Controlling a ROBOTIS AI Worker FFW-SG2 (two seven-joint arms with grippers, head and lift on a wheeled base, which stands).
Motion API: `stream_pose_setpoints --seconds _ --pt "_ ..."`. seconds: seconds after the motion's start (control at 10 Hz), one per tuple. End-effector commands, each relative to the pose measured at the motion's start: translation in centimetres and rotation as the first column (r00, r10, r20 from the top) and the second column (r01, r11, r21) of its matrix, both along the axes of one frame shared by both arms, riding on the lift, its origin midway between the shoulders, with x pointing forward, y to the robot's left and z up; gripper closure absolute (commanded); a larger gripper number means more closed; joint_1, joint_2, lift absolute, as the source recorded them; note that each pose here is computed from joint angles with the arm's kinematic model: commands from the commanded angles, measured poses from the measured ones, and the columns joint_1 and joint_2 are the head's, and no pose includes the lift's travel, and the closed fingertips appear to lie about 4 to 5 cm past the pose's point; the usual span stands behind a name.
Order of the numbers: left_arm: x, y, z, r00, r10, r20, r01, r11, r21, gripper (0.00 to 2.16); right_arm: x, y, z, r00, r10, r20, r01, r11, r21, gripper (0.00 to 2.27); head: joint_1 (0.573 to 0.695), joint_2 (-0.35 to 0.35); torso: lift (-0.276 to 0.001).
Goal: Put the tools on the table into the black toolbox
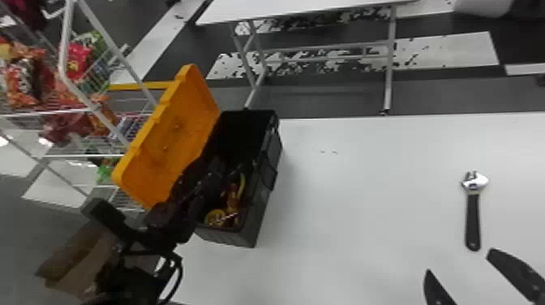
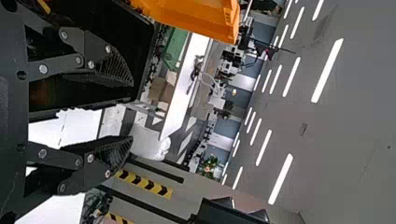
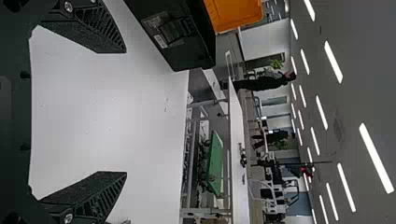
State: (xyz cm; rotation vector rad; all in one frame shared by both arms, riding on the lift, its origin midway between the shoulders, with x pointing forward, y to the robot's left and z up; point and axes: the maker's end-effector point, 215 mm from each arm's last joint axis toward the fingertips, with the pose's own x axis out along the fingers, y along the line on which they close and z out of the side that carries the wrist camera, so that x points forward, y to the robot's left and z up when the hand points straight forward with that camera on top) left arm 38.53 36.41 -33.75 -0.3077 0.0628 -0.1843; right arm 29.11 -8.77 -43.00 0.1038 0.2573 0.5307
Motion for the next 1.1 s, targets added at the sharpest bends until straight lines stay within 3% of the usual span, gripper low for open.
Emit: stream_pose_setpoints --seconds 0.0,0.1,0.3,0.6,1.0 --pt "-0.3 -0.7 0.1 1.000 -0.016 0.001 0.016 1.000 -0.005 0.03 0.0 -0.5 -0.1 1.000 -0.010 -0.003 0.011 1.000 0.006 0.08 0.695 0.350 -0.075" --pt "-0.8 -1.6 0.8 0.999 -0.029 0.031 0.029 1.000 0.011 0.03 0.1 -0.9 -0.1 1.000 -0.020 -0.004 0.020 1.000 0.007 0.08 0.695 0.350 -0.075" --pt "-2.4 -4.0 3.7 0.983 -0.029 0.180 0.008 0.993 0.121 0.03 0.7 -1.9 -0.5 0.998 -0.059 -0.027 0.058 0.998 -0.003 0.09 0.695 0.350 -0.075" --pt "-4.1 -5.5 1.1 0.987 0.014 0.163 -0.045 0.982 0.185 0.03 1.9 -3.6 -3.0 0.980 -0.136 -0.144 0.132 0.991 -0.038 0.10 0.695 0.350 -0.075" --pt "-6.6 -6.1 -1.0 0.986 0.048 0.157 -0.082 0.973 0.218 0.03 4.4 -5.4 -5.6 0.935 -0.224 -0.275 0.199 0.973 -0.118 0.12 0.695 0.302 -0.075"
